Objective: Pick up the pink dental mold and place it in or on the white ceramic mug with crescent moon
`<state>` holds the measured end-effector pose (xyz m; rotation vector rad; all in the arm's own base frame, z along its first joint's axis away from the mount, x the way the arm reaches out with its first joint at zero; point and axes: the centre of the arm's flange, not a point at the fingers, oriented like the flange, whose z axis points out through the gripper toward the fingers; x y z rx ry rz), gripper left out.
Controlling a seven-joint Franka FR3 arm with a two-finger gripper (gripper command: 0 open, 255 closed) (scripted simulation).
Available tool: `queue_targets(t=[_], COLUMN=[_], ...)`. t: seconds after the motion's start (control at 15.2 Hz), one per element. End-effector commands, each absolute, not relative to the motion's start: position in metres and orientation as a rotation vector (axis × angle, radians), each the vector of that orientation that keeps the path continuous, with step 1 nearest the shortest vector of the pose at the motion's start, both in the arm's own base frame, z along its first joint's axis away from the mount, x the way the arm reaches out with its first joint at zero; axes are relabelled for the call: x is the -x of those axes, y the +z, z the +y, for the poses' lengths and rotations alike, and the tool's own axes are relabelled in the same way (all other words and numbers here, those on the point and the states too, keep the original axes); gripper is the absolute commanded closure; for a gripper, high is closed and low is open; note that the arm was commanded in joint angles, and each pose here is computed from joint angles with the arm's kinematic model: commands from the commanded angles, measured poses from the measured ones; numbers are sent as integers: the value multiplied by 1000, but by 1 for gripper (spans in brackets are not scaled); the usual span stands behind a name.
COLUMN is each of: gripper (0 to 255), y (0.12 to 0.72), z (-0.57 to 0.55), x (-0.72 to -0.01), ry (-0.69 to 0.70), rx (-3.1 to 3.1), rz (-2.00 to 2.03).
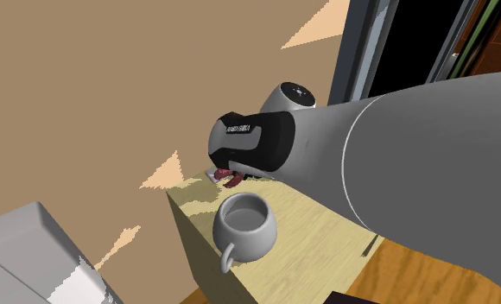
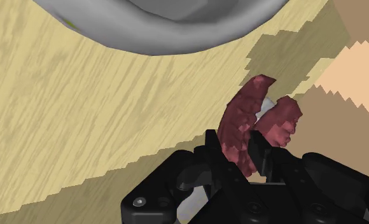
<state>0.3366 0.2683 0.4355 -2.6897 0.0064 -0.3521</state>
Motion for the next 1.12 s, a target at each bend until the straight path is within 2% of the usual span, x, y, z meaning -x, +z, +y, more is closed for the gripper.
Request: queue_targets(t=[0.0, 1.06], gripper=[255, 255], y=[447, 532], z=[269, 269], x=[-336, -336], ry=[-352, -352], rx=[2690, 2690], rz=[6, 6])
